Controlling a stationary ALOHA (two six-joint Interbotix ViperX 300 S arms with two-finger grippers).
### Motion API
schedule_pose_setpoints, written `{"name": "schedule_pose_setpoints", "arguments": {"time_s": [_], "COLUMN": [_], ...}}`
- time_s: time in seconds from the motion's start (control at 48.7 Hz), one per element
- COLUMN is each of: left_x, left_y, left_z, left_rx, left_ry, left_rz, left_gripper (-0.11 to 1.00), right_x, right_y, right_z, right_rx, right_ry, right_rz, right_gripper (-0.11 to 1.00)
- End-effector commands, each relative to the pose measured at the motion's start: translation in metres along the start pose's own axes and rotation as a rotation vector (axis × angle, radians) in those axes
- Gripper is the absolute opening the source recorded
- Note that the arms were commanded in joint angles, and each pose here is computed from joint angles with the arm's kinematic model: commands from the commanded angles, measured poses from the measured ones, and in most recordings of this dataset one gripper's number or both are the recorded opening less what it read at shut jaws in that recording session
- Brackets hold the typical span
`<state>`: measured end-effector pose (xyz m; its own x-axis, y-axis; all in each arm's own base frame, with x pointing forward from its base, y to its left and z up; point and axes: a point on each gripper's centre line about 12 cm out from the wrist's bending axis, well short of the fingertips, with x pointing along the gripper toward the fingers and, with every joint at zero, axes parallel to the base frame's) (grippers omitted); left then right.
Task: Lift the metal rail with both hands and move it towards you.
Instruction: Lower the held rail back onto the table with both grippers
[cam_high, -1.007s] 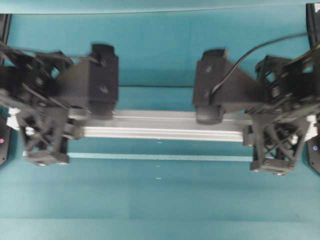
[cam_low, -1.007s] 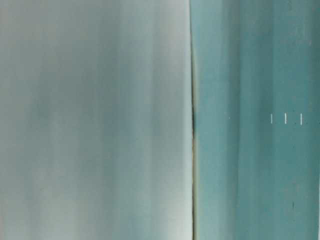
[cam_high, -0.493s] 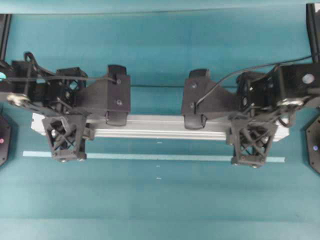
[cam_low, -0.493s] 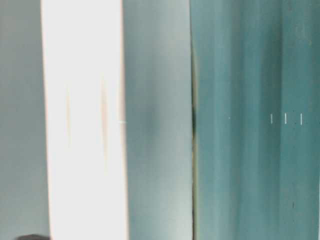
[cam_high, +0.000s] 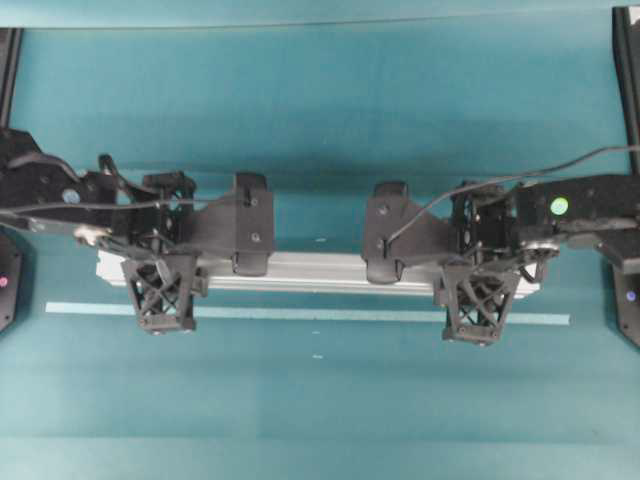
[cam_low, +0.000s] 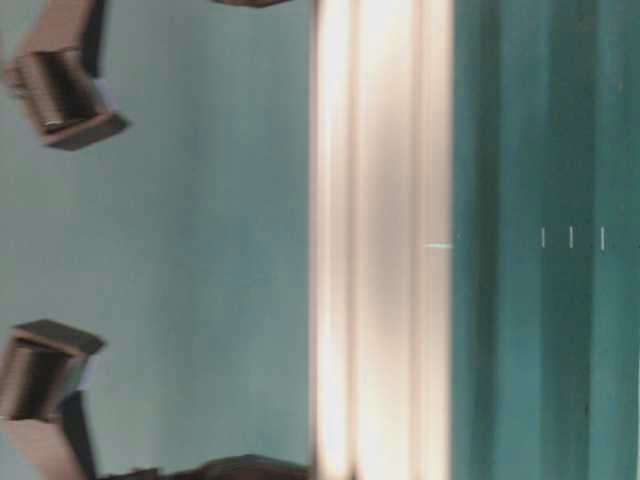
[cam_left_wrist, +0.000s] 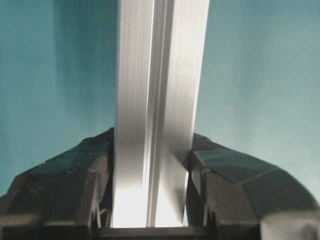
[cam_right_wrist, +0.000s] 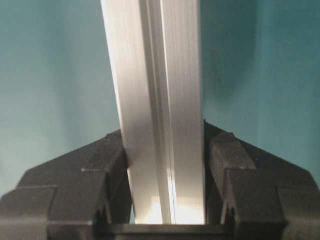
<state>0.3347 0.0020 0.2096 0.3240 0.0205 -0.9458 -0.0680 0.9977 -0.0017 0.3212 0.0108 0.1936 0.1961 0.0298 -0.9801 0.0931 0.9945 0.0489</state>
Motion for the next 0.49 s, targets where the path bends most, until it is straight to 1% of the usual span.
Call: {"name": "schedule_pose_setpoints", "arguments": {"time_s": [0.0, 0.082, 0.206, 0.349, 0.473], "left_x": [0.004, 0.018, 0.035, 0.047, 0.055], "left_y": [0.005, 0.007, 0.008, 0.005, 0.005], "left_z": [0.006, 0.002, -0.003, -0.004, -0.007], "left_rx": [-0.025, -0.028, -0.041, -0.045, -0.048], "left_ry": [-0.063, -0.063, -0.028, -0.015, -0.015], "left_rz": [0.001, 0.001, 0.004, 0.001, 0.0], "left_gripper": [0.29, 0.29, 0.29, 0.29, 0.29], "right_x": [0.003, 0.016, 0.033, 0.049, 0.055], "right_y": [0.002, 0.001, 0.0, -0.002, -0.002], "right_z": [0.006, 0.004, -0.001, -0.006, -0.008], "right_rx": [-0.003, -0.003, -0.006, -0.008, -0.007], "right_ry": [-0.052, -0.064, -0.066, -0.062, -0.069], "right_rz": [0.006, 0.007, 0.002, -0.001, -0.001], "right_gripper": [0.4, 0.4, 0.4, 0.4, 0.4]}}
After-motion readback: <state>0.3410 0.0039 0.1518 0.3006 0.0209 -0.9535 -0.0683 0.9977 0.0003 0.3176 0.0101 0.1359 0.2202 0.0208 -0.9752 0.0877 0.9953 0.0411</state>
